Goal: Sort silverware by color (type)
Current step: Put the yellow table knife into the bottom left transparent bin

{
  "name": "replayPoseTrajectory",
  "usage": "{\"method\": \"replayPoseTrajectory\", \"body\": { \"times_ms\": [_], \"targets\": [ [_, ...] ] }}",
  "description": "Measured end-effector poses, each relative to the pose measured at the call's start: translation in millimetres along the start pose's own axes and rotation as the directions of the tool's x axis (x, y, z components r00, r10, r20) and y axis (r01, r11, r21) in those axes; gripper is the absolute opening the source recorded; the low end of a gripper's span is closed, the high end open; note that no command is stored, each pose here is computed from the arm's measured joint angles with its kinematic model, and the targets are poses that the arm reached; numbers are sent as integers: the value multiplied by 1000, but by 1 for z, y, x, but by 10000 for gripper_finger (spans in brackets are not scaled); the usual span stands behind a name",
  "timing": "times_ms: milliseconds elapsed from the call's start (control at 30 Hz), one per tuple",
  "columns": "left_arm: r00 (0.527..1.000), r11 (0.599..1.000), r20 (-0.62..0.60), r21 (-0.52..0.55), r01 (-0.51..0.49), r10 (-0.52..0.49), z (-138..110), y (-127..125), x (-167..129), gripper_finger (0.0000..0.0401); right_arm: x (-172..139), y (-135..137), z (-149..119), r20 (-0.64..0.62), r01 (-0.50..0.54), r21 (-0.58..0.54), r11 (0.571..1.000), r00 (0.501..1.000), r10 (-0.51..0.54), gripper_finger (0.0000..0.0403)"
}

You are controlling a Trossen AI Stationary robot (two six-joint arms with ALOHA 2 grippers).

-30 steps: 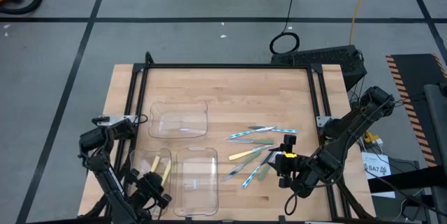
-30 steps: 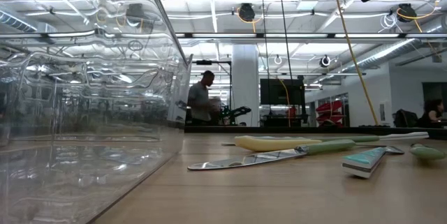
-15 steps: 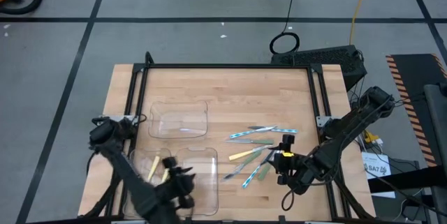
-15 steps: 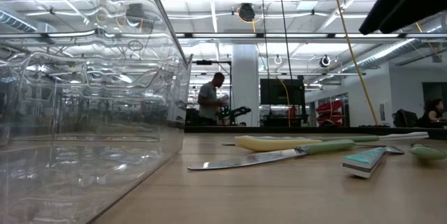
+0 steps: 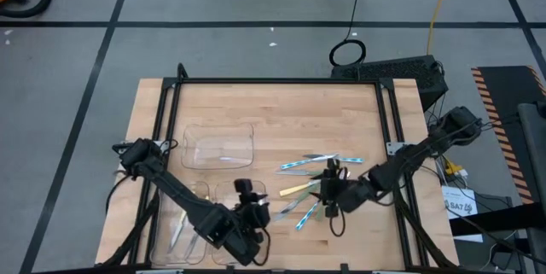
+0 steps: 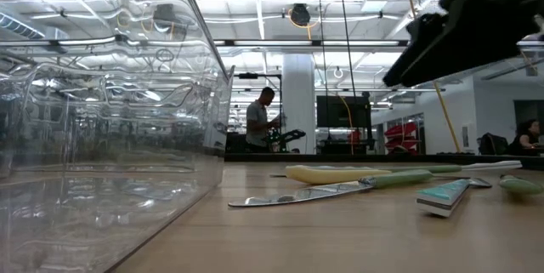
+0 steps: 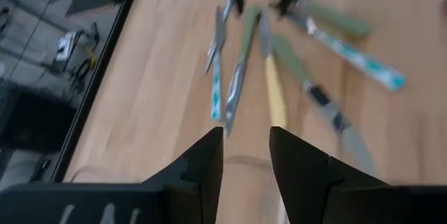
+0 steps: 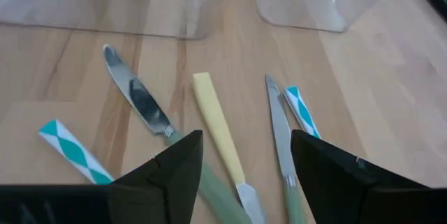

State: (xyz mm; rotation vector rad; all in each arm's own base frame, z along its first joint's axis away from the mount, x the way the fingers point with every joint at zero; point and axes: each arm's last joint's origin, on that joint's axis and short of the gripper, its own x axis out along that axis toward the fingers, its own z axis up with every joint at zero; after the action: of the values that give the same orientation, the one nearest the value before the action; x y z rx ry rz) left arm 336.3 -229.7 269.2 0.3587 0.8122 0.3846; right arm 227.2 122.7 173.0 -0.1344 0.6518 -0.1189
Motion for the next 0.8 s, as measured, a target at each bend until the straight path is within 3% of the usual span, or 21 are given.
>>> {"method": "replayPoseTrajectory", "body": {
  "times_ms": [300, 567, 800],
  "targets": [
    [982, 987, 113, 77, 144, -152, 6, -18, 18, 127, 31, -11, -10, -39, -89, 18, 996, 995, 90, 191],
    [975, 980, 100, 36, 198, -200, 9, -13, 29, 127, 67, -23, -21, -81, -124, 31, 992, 989, 127, 148],
    [974, 979, 100, 31, 202, -204, 9, -13, 29, 127, 88, -25, -32, -123, -216, 97, 972, 966, 227, 133]
  ]
}}
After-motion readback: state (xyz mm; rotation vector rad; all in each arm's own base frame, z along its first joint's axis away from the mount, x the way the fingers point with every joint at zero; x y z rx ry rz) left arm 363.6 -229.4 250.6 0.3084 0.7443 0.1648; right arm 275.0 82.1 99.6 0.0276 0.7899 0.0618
